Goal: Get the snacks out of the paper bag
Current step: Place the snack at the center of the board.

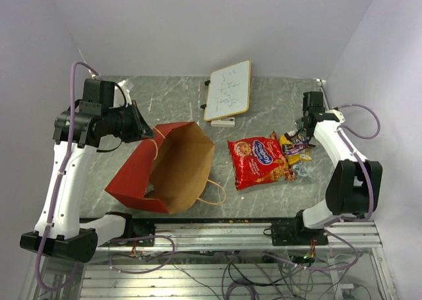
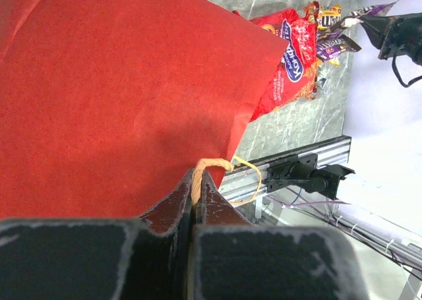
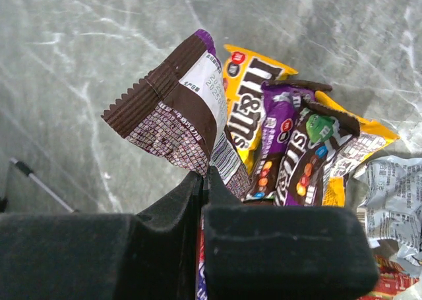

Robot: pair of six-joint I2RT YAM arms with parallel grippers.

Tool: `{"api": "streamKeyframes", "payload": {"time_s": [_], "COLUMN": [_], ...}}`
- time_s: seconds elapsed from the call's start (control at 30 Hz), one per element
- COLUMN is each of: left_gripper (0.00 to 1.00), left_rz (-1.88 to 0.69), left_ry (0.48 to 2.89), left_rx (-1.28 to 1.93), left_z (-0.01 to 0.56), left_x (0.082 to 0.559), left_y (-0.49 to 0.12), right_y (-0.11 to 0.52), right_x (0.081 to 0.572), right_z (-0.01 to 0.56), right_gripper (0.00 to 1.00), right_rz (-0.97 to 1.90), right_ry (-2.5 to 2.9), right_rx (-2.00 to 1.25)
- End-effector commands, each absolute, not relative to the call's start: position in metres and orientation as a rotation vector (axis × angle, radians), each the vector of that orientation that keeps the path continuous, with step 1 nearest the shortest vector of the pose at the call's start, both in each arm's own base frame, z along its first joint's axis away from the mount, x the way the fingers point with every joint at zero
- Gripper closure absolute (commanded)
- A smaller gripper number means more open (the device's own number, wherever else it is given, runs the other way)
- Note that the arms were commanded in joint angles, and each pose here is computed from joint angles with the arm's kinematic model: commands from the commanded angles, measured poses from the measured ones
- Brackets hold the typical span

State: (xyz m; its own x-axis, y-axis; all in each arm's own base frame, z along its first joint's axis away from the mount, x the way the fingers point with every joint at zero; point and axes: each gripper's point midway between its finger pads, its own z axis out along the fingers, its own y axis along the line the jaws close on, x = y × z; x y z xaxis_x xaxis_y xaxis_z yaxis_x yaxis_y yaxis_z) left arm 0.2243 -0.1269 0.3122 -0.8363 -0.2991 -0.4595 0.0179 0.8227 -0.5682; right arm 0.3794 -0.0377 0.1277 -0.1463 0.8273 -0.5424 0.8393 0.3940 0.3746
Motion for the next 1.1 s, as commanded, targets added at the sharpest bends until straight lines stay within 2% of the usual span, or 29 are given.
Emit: {"api": "streamKeyframes", "payload": {"time_s": [0.0, 0.33, 0.73, 0.8, 1.07], "left_gripper": [0.93, 0.93, 0.93, 0.93, 0.93], "left_rz": [-0.738, -0.738, -0.753, -0.757, -0.792], "left_ry": [2.434, 2.440, 2.428, 2.427, 2.422], "left_rx": [-0.174, -0.162, -0.169, -0.172, -0.178], "left_z": [0.322, 0.321, 0.323, 0.323, 0.322], "left_x": [0.230, 0.236, 0.236, 0.235, 0.232], "left_y": [-0.123, -0.124, -0.126, -0.126, -0.130], "right_y": [-0.049, -0.055, -0.052, -0.051, -0.043], "right_x": [0.376, 0.368, 0.365, 0.362, 0.358], "right_z": [0.108, 0.075, 0.083, 0.087, 0.107], "right_gripper": [1.00, 0.98, 0.68, 0.61, 0.41], "right_rz": [-0.028, -0.066, -0.029, -0.018, 0.054], "right_ry": [1.929, 1.958, 1.978, 1.982, 2.036], "right_rx": [1.571, 1.658, 1.634, 1.619, 1.465]}}
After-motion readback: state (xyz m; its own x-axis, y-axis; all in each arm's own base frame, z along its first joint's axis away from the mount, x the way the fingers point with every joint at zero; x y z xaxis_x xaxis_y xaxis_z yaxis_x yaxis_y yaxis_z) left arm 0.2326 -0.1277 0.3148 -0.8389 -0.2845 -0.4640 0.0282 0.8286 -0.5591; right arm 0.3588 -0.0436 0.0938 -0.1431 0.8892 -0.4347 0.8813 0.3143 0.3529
